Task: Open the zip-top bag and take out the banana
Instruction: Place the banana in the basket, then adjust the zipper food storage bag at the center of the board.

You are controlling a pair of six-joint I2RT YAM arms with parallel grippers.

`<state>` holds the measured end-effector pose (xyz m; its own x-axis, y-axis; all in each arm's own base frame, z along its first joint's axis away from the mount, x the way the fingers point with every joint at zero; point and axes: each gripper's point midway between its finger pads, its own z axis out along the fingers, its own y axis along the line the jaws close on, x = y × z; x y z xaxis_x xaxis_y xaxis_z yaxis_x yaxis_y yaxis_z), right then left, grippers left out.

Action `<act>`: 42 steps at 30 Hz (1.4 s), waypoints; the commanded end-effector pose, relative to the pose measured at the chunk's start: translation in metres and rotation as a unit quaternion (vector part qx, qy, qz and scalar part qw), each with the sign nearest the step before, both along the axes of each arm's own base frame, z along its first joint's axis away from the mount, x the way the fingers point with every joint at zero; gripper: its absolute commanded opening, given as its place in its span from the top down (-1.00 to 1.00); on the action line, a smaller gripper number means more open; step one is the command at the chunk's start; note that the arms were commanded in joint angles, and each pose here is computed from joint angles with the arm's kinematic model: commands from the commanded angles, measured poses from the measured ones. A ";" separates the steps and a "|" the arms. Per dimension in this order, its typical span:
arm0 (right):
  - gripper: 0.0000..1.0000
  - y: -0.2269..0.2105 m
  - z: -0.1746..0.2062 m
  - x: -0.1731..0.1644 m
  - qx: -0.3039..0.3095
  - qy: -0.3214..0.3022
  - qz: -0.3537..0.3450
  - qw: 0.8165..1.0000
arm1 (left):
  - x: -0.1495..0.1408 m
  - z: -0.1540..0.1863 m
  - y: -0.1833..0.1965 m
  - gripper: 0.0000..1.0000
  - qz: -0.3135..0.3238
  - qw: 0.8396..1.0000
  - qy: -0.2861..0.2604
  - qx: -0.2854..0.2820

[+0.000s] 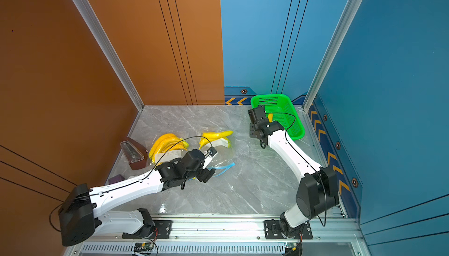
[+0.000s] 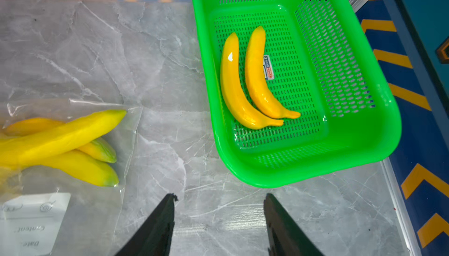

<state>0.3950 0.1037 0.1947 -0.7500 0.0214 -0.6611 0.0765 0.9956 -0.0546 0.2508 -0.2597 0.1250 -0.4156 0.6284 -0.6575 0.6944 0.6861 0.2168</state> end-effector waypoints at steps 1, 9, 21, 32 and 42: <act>-0.21 0.012 0.007 -0.015 0.066 -0.027 0.007 0.997 | 0.009 -0.017 0.013 -0.70 0.004 0.994 -0.023 0.105; -0.25 0.014 -0.008 -0.063 0.129 -0.042 0.021 0.991 | 0.039 -0.017 -0.006 -0.01 0.039 0.993 -0.024 0.111; -0.24 -0.010 -0.033 -0.084 0.114 -0.045 -0.027 0.992 | 0.042 0.002 -0.121 0.43 0.009 1.000 0.026 -0.010; -0.25 0.001 -0.028 -0.102 0.158 -0.065 -0.006 0.985 | 0.067 0.069 -0.037 -0.63 0.100 0.982 0.059 -0.152; -0.22 0.059 -0.042 -0.128 0.221 -0.065 0.058 0.971 | 0.186 0.018 0.079 -0.71 0.304 0.931 0.112 -0.168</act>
<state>0.2688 0.1486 0.1487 -0.6911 0.1987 -0.6949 -0.0424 0.9487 0.3134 0.4257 -0.1833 0.1708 -0.7093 0.0421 -0.7036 0.1932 0.9716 -0.1366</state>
